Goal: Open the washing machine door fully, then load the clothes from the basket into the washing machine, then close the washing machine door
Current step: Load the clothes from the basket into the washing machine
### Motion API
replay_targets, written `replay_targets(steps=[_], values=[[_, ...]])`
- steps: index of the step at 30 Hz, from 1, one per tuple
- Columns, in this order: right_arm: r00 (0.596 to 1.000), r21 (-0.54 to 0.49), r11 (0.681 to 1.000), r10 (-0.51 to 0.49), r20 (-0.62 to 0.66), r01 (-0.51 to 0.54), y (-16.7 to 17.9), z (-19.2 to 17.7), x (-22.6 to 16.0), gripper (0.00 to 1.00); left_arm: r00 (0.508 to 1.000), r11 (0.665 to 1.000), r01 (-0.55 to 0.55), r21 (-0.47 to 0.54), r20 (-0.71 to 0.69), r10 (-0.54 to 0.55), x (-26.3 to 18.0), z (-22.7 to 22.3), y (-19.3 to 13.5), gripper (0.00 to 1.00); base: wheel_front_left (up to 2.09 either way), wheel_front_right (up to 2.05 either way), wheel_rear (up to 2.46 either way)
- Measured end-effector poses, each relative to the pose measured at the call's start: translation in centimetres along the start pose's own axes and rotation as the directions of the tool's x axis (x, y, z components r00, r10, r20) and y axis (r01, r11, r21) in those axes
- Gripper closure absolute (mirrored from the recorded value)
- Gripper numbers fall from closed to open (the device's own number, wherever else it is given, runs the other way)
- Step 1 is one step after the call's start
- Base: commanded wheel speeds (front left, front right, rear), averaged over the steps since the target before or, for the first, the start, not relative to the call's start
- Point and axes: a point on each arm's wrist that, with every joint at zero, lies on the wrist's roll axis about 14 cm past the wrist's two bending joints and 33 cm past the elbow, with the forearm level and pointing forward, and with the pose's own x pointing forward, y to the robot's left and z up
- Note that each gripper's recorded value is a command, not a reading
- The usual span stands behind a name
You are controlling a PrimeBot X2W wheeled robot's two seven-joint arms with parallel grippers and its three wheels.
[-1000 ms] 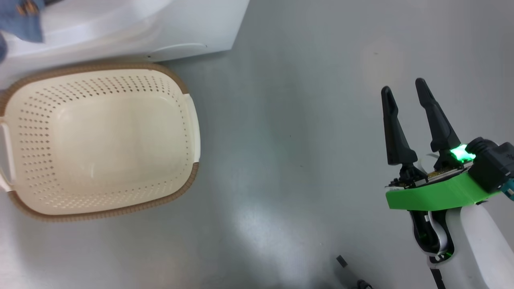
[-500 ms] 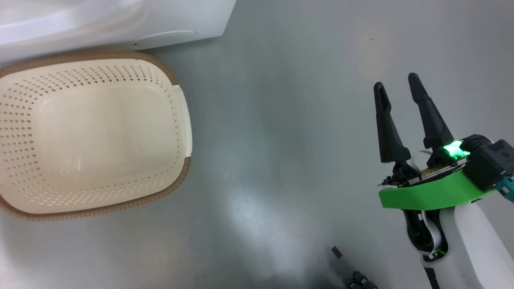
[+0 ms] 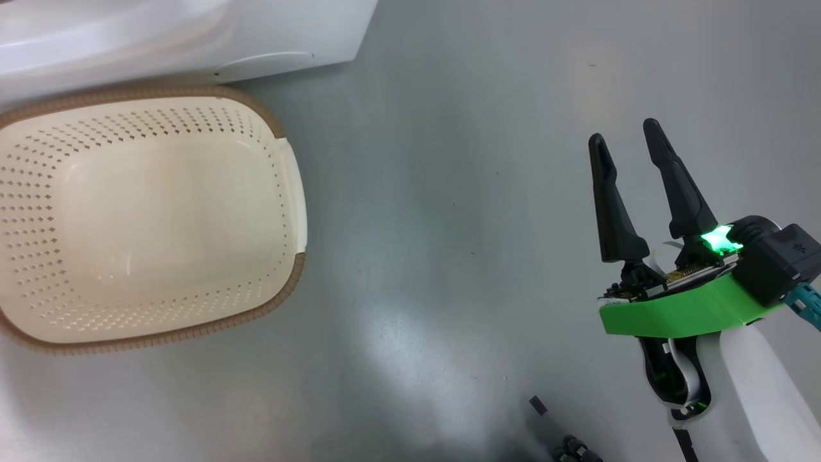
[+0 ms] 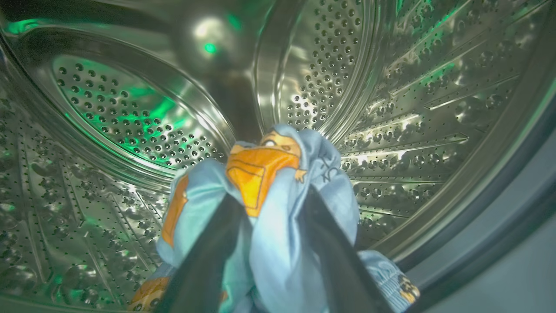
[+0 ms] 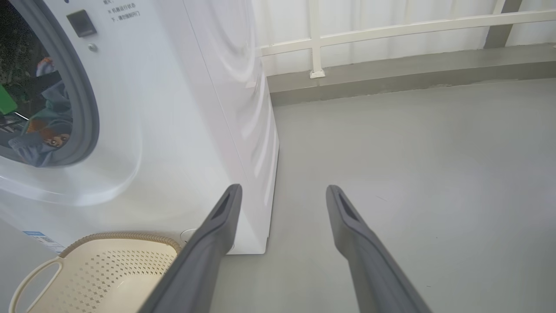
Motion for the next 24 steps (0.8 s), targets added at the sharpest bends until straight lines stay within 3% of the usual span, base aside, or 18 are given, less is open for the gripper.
replay_targets(steps=[24], values=[[1.000, 0.014, 1.000, 0.021, 0.014, -0.021, 0.8, 0.3, 0.4, 0.00, 0.995, 1.000, -0.016, 0.001, -0.095, 0.016, -1.3, -1.6, 1.1, 0.00, 0.00, 0.00, 0.00]])
